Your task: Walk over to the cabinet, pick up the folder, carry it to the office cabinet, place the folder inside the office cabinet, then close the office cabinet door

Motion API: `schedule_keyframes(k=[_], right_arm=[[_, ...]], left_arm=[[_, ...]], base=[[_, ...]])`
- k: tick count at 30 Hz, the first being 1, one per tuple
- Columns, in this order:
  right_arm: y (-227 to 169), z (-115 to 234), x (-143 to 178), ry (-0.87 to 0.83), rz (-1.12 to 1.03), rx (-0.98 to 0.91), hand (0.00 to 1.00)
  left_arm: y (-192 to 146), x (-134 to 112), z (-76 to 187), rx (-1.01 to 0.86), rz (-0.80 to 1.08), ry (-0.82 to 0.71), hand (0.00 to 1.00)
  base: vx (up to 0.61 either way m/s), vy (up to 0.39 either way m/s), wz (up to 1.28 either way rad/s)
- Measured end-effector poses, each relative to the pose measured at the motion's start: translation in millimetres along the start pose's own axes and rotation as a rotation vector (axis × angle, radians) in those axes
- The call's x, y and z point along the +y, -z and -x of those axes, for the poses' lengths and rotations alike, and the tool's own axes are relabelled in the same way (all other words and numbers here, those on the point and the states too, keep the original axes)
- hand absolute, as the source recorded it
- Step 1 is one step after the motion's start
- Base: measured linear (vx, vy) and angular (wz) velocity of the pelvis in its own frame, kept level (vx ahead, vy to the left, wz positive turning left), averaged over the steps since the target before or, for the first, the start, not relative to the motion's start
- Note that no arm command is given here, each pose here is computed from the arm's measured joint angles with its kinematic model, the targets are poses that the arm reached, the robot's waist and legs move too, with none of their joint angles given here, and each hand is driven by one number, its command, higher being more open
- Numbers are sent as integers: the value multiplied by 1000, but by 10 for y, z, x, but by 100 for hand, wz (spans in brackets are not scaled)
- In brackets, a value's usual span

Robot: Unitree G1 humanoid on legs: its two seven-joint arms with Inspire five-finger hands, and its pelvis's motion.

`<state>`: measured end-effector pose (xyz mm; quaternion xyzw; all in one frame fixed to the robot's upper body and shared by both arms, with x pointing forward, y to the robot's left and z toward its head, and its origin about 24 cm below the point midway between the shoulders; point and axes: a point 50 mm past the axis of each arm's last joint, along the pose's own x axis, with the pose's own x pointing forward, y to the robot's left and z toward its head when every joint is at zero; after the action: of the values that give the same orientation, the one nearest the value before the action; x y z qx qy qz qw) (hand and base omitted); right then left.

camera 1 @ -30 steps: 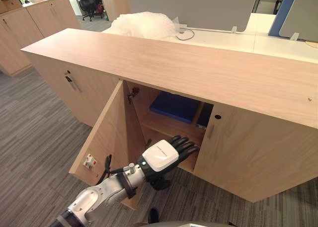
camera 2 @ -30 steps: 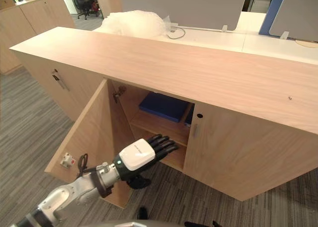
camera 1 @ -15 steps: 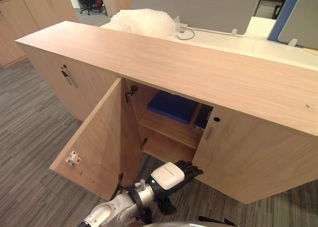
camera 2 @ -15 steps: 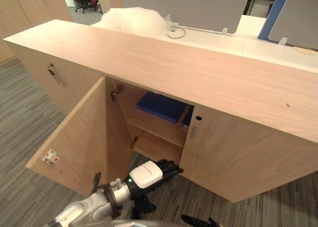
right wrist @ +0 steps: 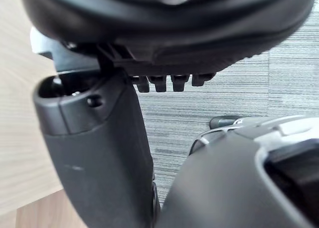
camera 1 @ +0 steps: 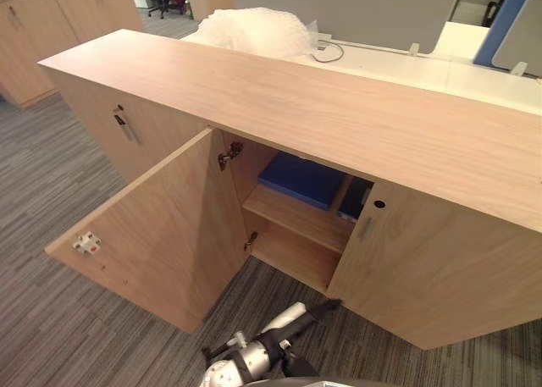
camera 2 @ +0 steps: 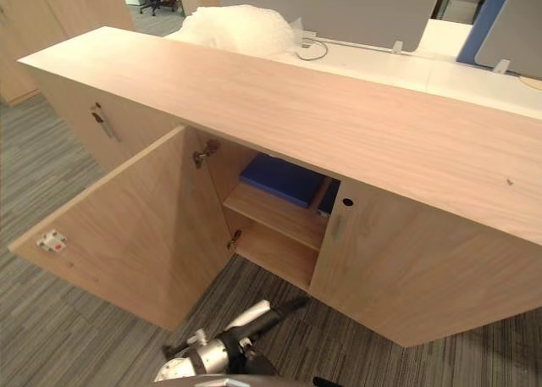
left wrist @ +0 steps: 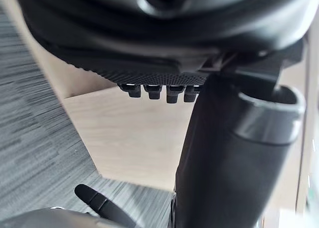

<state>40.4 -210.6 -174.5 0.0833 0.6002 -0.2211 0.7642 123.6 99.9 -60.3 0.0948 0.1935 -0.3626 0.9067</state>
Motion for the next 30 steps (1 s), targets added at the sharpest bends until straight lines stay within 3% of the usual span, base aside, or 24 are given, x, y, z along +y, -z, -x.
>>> schedule_keyframes(k=[5,9,11,15,22,30], right_arm=[[-27,-3,15,-21,3,-5,100],[-19,-2,-7,-27,4,-2,100],[8,4,-21,-24,-19,-1,100],[16,9,2,-30,-37,-2,100],[-186,-11,55,-61,-53,-46,100],[-254,-15,71,-85,7,-59,100]], left_arm=[[572,355,282,223,341,-302,100],[1016,456,579,354,637,-594,100],[1250,485,846,417,798,-808,100],[1461,517,1251,467,951,-1087,100],[1488,837,1619,399,1020,-1396,100],[1011,1831,2282,212,745,-1642,100]], base=[[-34,-7,10],[-66,20,19],[-30,27,12],[11,26,18],[43,61,1],[28,58,-9]])
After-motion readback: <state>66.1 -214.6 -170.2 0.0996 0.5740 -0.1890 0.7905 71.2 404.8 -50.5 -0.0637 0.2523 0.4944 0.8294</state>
